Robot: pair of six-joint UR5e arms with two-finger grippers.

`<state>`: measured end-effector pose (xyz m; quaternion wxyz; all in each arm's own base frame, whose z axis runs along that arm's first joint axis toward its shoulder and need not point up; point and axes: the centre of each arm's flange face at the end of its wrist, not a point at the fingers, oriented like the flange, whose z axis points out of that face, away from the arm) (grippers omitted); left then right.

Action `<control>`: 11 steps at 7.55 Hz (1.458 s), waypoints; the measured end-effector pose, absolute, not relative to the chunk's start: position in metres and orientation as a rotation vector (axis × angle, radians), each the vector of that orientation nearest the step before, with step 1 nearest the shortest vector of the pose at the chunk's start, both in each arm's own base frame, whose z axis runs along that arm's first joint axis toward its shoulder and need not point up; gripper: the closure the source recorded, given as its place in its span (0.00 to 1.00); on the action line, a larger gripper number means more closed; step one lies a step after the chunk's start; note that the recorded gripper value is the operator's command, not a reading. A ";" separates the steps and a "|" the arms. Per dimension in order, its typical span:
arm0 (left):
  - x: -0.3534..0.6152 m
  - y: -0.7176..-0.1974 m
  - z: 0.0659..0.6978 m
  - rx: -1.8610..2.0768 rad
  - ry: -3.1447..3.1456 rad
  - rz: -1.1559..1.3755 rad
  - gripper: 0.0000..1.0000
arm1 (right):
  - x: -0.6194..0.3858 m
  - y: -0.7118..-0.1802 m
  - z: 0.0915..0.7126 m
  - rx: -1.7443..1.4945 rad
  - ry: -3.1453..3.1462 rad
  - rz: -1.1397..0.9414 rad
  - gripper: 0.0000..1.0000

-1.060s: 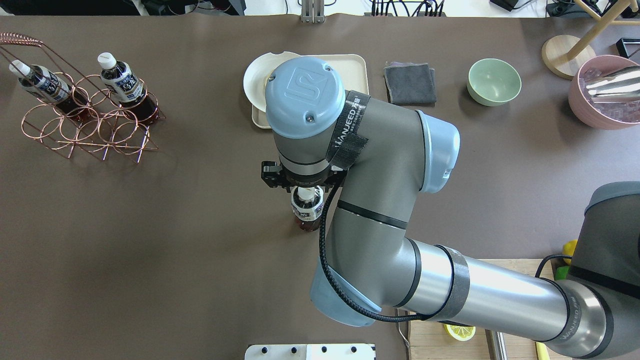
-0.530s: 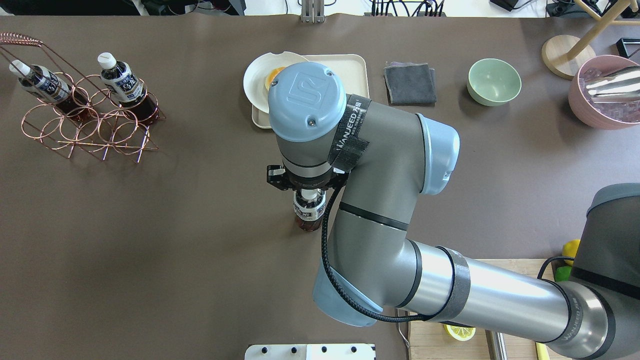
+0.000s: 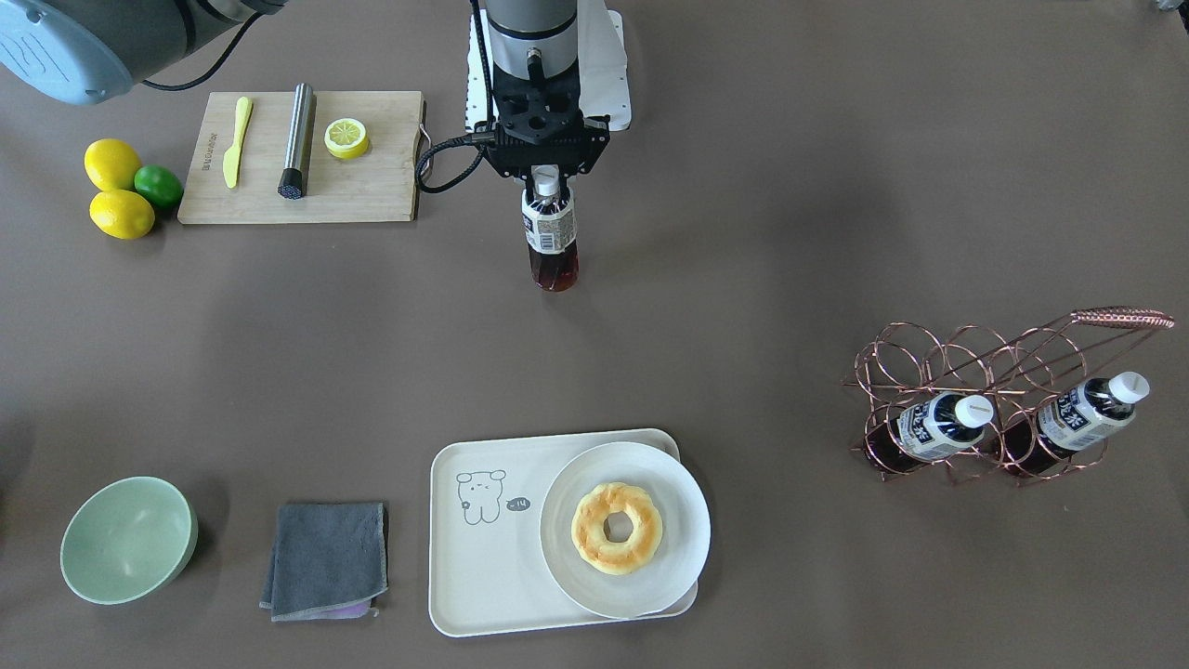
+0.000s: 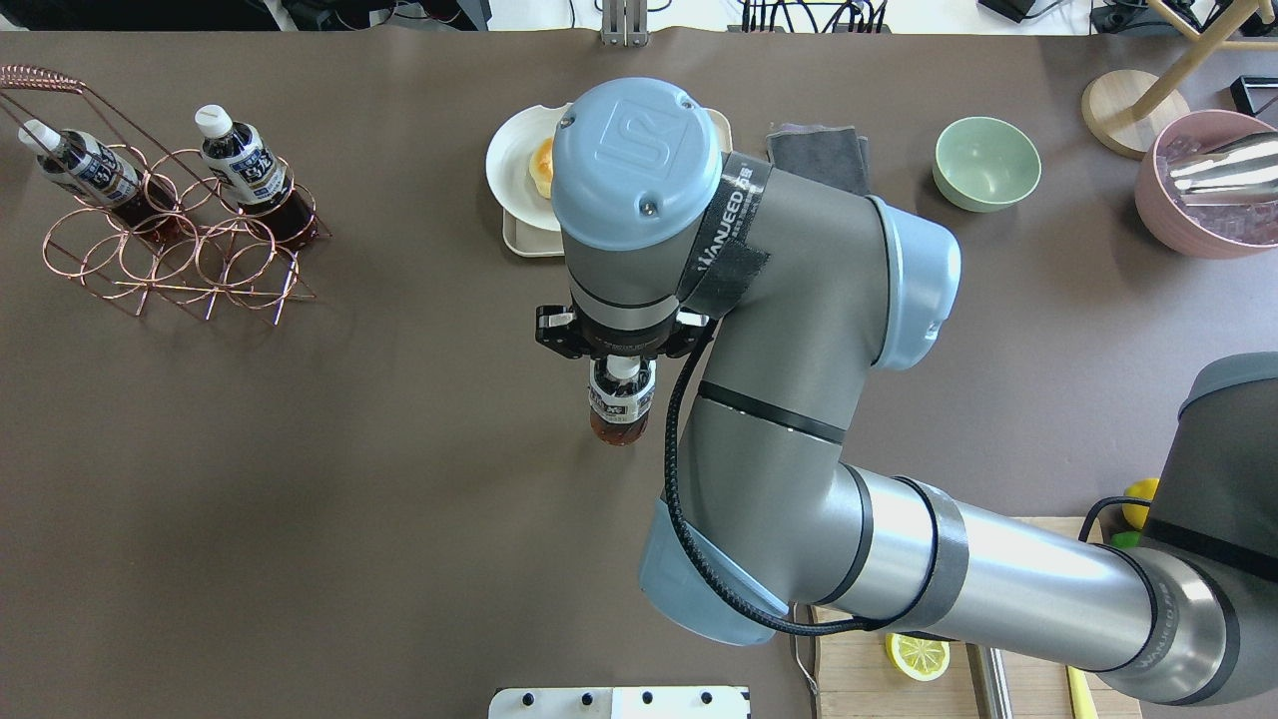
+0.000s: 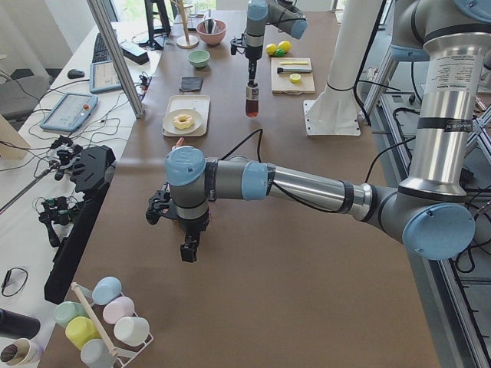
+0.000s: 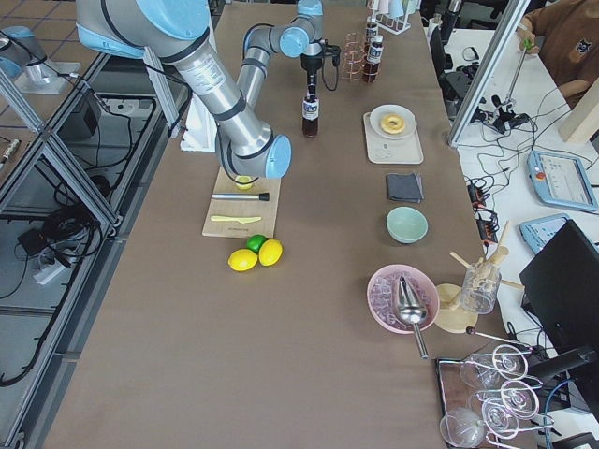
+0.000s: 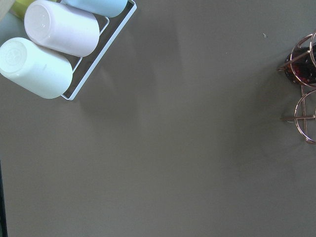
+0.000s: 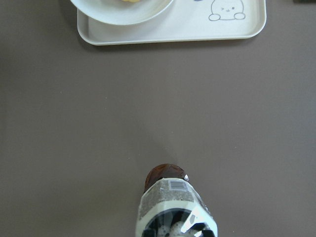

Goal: Place tea on tray
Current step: 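Lift the tea bottle with the right gripper onto the cream tray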

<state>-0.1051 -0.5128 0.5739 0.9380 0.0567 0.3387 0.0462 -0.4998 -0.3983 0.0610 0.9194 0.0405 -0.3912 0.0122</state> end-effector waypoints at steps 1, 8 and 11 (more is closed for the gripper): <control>-0.105 -0.513 0.574 0.116 0.692 0.095 0.03 | -0.486 -0.404 0.054 0.085 -0.806 0.039 1.00; -0.105 -0.515 0.568 0.125 0.692 0.098 0.03 | -0.406 -0.599 0.045 0.032 -0.742 0.078 1.00; -0.104 -0.517 0.569 0.123 0.692 0.099 0.03 | -0.413 -0.681 0.078 0.055 -0.753 0.091 1.00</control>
